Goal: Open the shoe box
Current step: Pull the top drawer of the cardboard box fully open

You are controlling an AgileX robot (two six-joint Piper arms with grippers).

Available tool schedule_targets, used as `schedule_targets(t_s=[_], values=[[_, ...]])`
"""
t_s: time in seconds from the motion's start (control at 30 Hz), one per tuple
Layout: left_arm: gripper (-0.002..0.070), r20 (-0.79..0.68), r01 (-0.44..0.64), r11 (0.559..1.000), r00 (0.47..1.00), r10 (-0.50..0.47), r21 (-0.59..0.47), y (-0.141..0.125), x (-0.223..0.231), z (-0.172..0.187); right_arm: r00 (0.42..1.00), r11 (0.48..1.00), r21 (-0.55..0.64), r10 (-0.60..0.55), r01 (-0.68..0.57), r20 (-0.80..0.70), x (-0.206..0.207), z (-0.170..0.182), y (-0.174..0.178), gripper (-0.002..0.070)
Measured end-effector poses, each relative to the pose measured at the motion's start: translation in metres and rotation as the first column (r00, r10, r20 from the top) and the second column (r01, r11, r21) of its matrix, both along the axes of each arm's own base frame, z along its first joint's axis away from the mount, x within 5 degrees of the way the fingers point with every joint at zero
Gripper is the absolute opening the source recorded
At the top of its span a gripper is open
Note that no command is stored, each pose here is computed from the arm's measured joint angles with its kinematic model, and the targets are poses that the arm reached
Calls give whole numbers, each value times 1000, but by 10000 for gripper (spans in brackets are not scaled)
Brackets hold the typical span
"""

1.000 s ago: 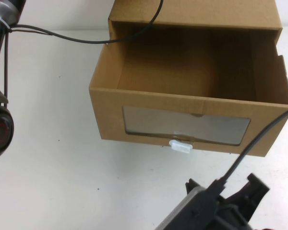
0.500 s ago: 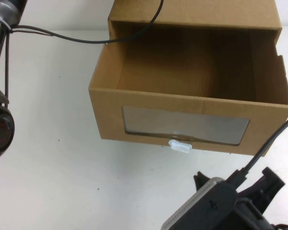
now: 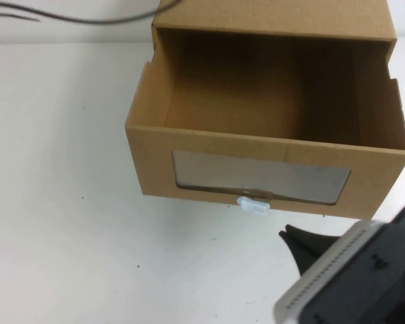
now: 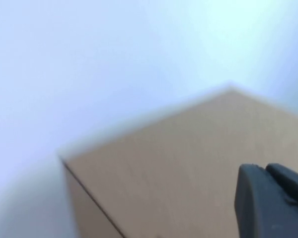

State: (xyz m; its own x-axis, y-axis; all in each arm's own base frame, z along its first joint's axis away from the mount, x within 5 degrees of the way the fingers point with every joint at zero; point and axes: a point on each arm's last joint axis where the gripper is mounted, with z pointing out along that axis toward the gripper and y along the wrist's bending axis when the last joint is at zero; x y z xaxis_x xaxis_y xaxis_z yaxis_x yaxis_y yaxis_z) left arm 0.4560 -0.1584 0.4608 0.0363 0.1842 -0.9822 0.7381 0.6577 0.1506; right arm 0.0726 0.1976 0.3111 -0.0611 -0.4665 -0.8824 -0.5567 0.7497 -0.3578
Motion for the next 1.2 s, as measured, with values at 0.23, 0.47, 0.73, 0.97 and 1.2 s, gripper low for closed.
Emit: schedule_targets(t_s=[0.23, 0.47, 0.73, 0.97, 1.2], values=[[-6, 112, -180, 978, 979, 168, 106, 30, -60, 71, 999, 994, 94, 52, -53, 16, -2, 23, -23, -18], [-6, 36, -283, 944, 959, 281, 169, 48, -94, 90, 996, 986, 144, 82, -88, 43, -2, 34, -47, -18], [-6, 14, -335, 919, 941, 339, 210, 65, -141, 107, 988, 956, 248, 152, -155, 31, 0, 33, -66, -18], [-6, -63, -356, 900, 922, 383, 252, 79, -183, 65, 988, 947, 282, 152, -156, 35, 5, 36, -71, -18], [-6, -9, -438, 883, 895, 445, 169, 105, -271, -14, 983, 935, 304, 179, -183, 40, 10, 37, -70, -18]])
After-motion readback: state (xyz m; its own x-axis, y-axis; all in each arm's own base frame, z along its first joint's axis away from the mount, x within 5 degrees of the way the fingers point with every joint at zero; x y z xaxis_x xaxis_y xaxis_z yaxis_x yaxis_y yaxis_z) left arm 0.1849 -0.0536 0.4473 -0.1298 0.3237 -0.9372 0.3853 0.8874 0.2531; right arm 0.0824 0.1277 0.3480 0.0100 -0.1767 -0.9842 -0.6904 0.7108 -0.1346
